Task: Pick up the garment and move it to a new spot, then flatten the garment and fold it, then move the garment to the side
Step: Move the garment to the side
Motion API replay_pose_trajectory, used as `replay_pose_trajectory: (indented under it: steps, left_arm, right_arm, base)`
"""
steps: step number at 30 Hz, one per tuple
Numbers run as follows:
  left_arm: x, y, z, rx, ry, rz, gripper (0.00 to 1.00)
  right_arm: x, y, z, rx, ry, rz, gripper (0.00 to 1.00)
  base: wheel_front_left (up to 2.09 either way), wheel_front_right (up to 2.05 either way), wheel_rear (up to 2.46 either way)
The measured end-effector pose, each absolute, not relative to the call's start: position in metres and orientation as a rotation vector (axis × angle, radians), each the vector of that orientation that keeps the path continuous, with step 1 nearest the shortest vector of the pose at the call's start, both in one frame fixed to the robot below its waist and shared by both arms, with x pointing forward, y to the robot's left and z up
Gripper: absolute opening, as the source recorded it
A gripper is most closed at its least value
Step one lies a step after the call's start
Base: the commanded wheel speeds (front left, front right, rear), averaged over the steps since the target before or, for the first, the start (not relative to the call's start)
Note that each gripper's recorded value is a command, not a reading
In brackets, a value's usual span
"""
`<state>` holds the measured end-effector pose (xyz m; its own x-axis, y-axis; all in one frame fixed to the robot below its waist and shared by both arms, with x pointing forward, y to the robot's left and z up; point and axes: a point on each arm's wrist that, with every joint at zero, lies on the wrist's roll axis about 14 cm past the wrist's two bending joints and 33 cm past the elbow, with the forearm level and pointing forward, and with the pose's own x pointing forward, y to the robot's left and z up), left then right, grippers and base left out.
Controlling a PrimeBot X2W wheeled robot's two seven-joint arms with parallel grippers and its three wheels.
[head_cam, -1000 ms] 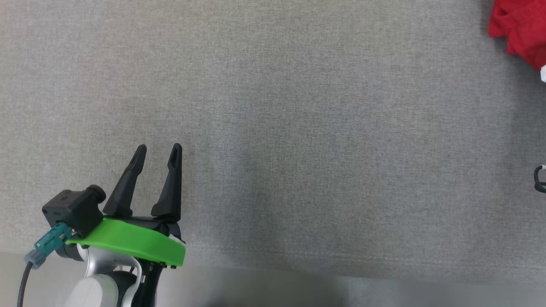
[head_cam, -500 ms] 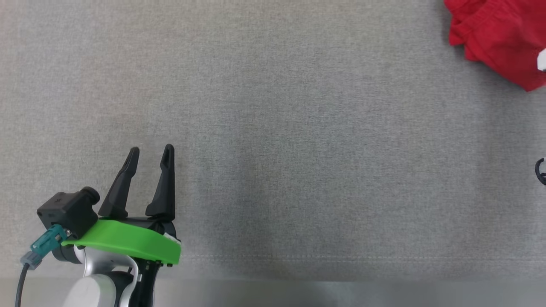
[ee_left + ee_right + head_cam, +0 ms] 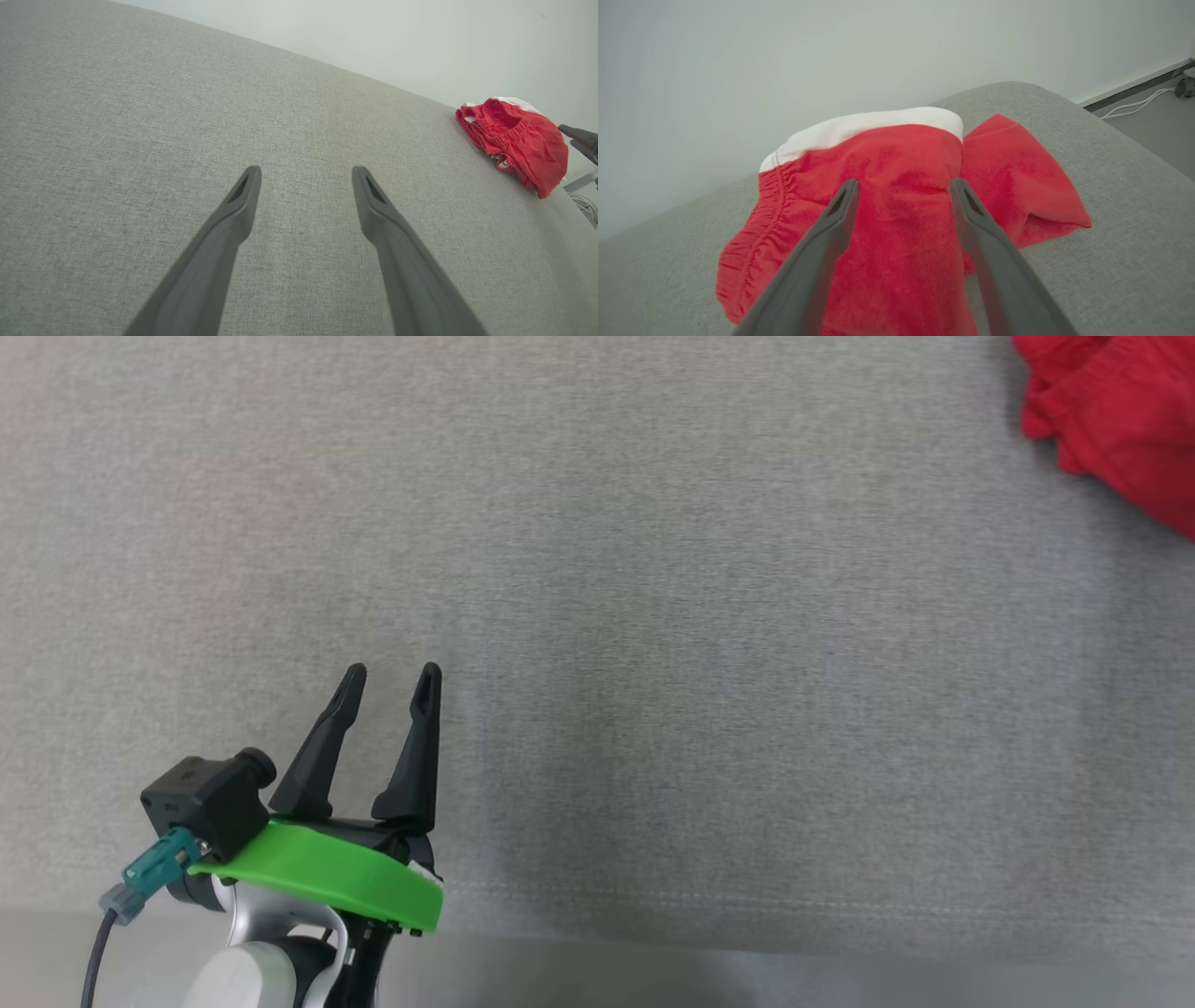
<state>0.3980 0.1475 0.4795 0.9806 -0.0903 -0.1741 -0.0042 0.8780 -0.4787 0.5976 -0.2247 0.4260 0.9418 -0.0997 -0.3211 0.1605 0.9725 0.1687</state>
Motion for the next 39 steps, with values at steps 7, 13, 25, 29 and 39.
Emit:
replay_pose_trajectory:
  steps: [7, 13, 25, 29, 39]
  left_arm:
    - [0.392, 0.161, 0.481, -0.486, 0.193, 0.003, 1.00]
    - [0.387, 0.184, 0.487, -0.464, 0.157, 0.073, 1.00]
    - [0.392, 0.177, 0.499, -0.477, 0.102, 0.038, 1.00]
    - [0.393, 0.176, 0.504, -0.480, 0.085, 0.028, 1.00]
    - [0.379, 0.179, 0.507, -0.419, 0.082, 0.010, 1.00]
  right_arm:
    - [0.600, -0.219, 0.391, 0.235, 0.402, -0.163, 1.00]
    - [0.602, -0.186, 0.381, 0.254, 0.417, -0.109, 1.00]
    - [0.589, -0.179, 0.426, 0.180, 0.288, -0.016, 1.00]
    - [0.582, -0.185, 0.441, 0.152, 0.245, -0.007, 1.00]
    - [0.542, -0.201, 0.483, 0.129, 0.116, -0.005, 1.00]
  base:
    - [0.00, 0.00, 0.00]
    - [0.00, 0.00, 0.00]
    - [0.00, 0.00, 0.00]
    - [0.00, 0.00, 0.00]
    - [0.00, 0.00, 0.00]
